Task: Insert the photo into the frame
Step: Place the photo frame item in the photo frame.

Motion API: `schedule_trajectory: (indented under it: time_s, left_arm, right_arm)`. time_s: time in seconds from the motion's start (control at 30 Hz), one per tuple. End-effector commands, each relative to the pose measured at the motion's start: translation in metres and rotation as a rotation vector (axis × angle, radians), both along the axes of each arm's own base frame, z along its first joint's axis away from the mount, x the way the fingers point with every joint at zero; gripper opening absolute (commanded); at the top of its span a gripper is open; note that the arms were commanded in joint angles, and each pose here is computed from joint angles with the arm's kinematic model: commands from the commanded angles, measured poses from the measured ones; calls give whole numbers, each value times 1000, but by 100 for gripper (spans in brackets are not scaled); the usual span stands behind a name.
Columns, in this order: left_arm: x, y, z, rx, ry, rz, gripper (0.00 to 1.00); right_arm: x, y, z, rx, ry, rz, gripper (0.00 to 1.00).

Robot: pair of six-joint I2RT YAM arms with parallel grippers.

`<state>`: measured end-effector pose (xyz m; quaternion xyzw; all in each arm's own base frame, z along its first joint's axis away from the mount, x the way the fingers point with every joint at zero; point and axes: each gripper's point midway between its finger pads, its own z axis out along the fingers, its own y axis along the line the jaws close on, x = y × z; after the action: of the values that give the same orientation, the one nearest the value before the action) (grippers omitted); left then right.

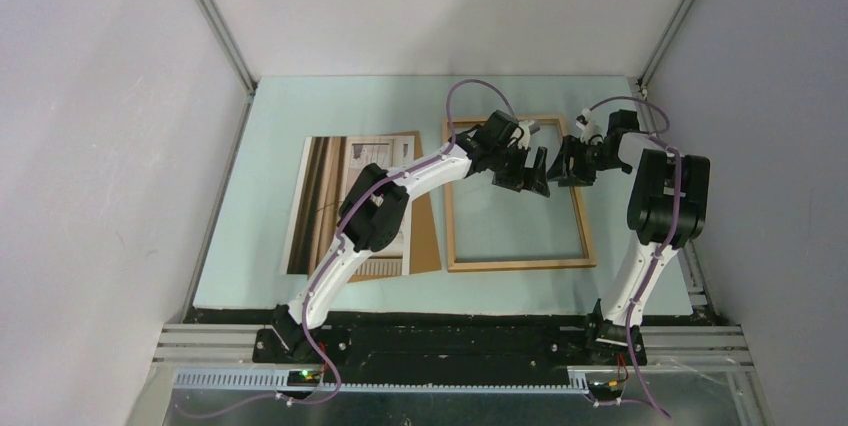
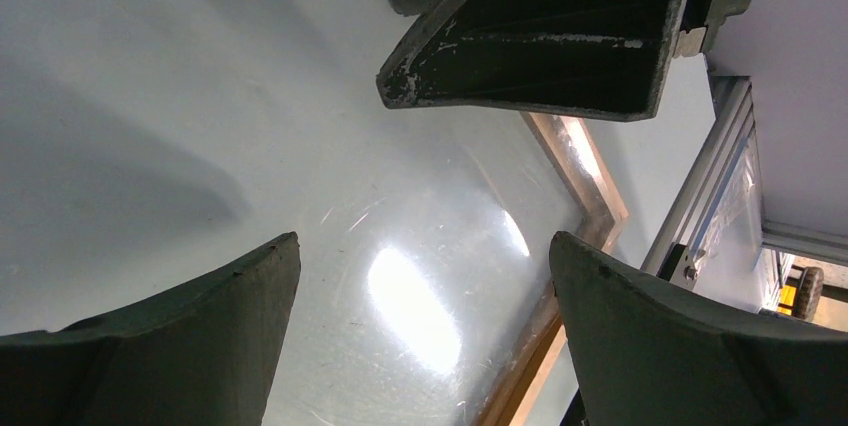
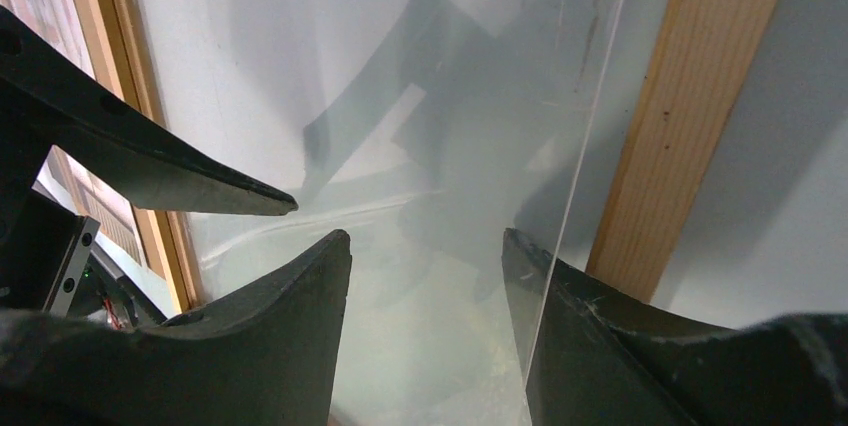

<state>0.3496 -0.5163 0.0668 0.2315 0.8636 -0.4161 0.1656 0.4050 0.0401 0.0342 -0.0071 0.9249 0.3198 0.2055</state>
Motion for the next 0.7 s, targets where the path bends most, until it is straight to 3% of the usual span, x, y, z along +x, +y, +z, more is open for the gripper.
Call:
schedule_trajectory:
  time_s: [0.0, 0.67]
  left_arm:
    - [6, -2, 6, -20, -8, 7, 99]
    - [11, 1, 9, -22, -18, 16, 99]
  right_arm:
    - [12, -14, 25, -67, -80, -1, 62]
    - [17, -52, 74, -172, -189, -51, 62]
